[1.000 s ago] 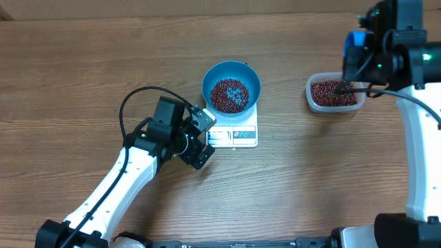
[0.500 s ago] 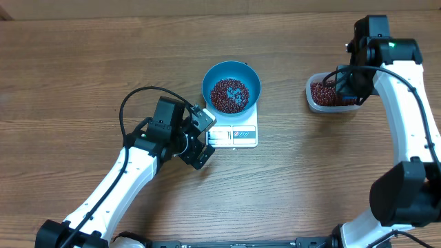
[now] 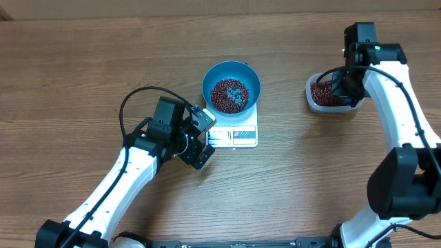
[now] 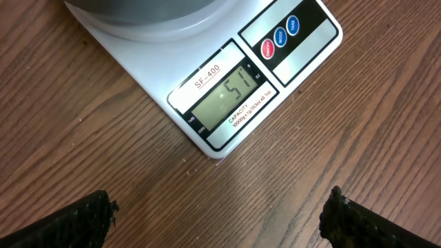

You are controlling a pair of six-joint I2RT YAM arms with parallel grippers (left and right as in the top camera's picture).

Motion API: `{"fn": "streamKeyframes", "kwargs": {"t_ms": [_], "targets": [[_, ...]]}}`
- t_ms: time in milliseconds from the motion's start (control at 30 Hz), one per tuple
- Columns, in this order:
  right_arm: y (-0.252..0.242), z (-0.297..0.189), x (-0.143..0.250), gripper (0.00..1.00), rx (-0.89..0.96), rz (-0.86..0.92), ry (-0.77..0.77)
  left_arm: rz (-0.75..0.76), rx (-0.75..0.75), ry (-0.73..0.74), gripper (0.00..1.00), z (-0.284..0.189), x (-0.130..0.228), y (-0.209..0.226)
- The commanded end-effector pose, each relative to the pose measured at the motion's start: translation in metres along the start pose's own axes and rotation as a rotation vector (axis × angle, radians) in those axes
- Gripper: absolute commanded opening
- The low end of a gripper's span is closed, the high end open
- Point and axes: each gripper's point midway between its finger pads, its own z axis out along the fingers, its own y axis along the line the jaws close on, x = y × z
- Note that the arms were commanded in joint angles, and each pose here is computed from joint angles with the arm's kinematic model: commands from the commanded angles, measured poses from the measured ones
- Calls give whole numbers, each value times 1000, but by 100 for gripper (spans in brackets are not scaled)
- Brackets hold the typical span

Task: Scoop item into bowl and weigh 150g on scale
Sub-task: 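Scoop beans again from the tub with the right gripper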

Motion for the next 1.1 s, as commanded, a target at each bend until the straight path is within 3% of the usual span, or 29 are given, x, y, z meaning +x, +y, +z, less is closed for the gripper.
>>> {"fn": "streamKeyframes", "kwargs": {"t_ms": [0, 1067], "targets": [[-4, 9, -2, 4, 52, 8, -5, 11, 14, 5, 100, 3, 2, -4], [27, 45, 38, 4, -50, -67, 99, 11, 14, 5, 99, 3, 2, -4]]}}
